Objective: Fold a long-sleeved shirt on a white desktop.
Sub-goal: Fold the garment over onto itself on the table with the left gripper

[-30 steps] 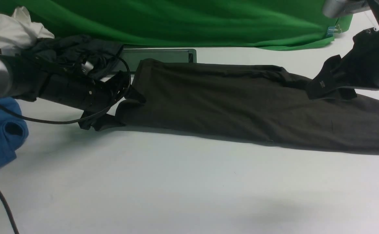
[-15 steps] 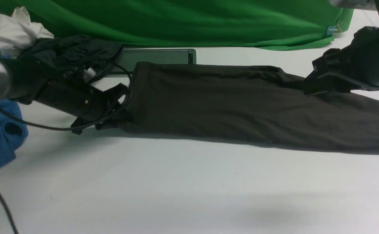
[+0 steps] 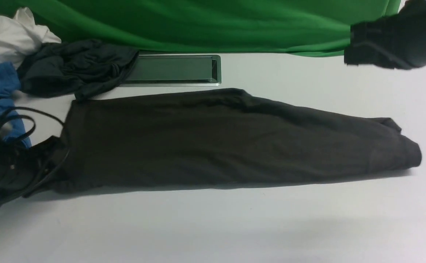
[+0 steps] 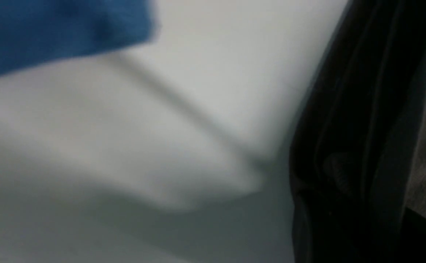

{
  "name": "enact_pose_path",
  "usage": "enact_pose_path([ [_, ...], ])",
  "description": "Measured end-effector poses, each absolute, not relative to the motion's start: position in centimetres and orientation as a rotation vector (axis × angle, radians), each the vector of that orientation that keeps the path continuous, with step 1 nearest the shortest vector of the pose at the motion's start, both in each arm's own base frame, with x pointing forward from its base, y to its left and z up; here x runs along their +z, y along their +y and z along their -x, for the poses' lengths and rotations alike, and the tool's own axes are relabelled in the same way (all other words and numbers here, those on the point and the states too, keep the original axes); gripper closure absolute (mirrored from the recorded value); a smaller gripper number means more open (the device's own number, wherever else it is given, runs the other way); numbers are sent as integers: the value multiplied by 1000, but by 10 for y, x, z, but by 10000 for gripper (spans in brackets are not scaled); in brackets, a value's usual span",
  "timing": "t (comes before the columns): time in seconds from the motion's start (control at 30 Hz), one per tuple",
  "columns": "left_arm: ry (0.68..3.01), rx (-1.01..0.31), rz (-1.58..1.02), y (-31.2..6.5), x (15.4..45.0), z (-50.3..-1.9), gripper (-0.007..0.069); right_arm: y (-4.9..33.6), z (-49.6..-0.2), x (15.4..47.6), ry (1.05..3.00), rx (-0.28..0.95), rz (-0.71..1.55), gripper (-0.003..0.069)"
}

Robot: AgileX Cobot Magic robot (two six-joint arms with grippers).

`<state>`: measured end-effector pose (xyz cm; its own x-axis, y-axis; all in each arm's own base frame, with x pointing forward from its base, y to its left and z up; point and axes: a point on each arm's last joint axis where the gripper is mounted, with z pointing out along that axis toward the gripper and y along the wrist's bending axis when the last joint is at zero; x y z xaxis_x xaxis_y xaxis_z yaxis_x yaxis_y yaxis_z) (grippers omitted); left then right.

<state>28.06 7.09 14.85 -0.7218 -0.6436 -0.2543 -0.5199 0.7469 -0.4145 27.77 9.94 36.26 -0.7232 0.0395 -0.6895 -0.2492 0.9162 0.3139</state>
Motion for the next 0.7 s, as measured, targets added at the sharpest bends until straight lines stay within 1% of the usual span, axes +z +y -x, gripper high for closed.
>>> enact_pose_path([
  [0.23,2518,-480,813,70,158,-284,491,99,-277,363,2328,507,145,642],
  [0.33,2435,-560,776,67,180,-293,491,98,-273,369,2306,504,159,642],
  [0.47,2268,-714,666,57,225,-319,491,95,-263,382,2253,506,167,641],
  [0.5,2217,-745,588,49,242,-330,491,94,-259,386,2235,508,168,638],
  [0.57,2150,-777,450,30,266,-347,491,92,-254,393,2208,510,169,638],
  [0.6,2112,-801,343,11,283,-360,491,91,-250,396,2194,512,169,638],
  [0.63,2105,-805,324,7,287,-361,491,91,-249,397,2189,513,170,637],
  [0.67,2067,-842,193,-24,306,-376,491,90,-245,401,2174,518,169,636],
  [0.7,2041,-884,81,-55,318,-387,491,89,-242,404,2162,520,170,635],
])
